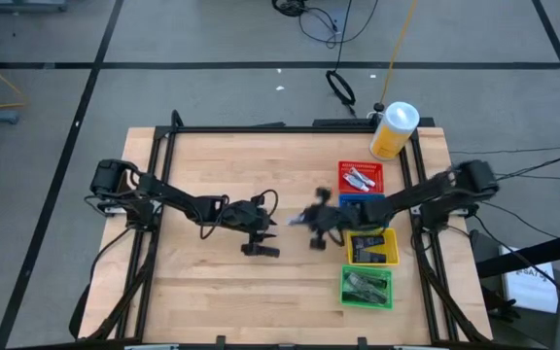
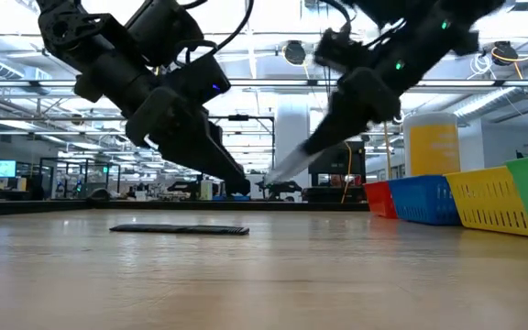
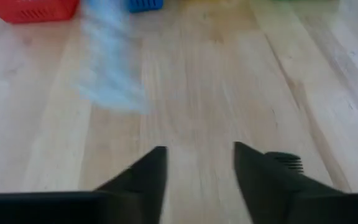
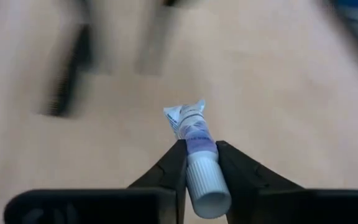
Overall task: Pick & Place Travel size toiletries
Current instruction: Put the white toothpaste into the red bin
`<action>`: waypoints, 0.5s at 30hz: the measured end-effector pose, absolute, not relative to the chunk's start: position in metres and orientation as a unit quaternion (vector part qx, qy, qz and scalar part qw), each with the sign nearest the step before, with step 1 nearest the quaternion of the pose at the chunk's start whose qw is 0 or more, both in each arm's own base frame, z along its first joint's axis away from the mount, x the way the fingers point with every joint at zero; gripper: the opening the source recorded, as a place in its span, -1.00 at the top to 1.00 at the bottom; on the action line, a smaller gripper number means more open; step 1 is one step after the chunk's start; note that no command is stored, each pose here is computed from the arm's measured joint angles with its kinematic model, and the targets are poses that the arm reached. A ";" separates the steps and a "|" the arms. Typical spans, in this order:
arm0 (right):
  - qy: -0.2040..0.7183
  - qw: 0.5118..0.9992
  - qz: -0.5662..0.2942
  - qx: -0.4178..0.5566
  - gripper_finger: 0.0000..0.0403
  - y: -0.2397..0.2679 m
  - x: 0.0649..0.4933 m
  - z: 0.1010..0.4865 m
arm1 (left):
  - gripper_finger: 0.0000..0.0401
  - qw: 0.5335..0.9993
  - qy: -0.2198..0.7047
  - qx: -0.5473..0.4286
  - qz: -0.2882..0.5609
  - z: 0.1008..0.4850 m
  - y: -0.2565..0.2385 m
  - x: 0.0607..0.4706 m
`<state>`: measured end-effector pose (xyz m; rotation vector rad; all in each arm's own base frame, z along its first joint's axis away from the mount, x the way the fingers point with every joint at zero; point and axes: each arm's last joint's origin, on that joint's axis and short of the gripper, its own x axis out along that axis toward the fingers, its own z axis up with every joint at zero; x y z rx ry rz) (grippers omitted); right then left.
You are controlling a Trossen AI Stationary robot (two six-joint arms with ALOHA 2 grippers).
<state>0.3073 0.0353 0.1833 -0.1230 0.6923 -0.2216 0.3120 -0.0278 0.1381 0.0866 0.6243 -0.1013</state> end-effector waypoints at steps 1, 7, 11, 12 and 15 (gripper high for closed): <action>0.350 0.925 -0.136 -0.062 0.70 0.029 0.298 0.192 | 0.02 0.950 0.307 0.039 -0.048 0.138 -0.027 0.312; 0.430 0.864 -0.263 -0.017 0.70 -0.011 0.227 0.235 | -0.51 0.950 0.310 0.008 -0.042 0.138 -0.030 0.312; 0.436 0.849 -0.296 0.037 0.69 -0.032 0.190 0.238 | -0.62 0.949 0.312 0.004 -0.052 0.138 -0.038 0.311; 0.435 0.849 -0.295 0.051 0.68 -0.036 0.183 0.234 | -0.63 0.949 0.312 0.003 -0.055 0.138 -0.040 0.310; 0.423 0.850 -0.301 0.090 0.67 -0.049 0.168 0.218 | -0.60 0.950 0.307 -0.007 -0.062 0.139 -0.047 0.310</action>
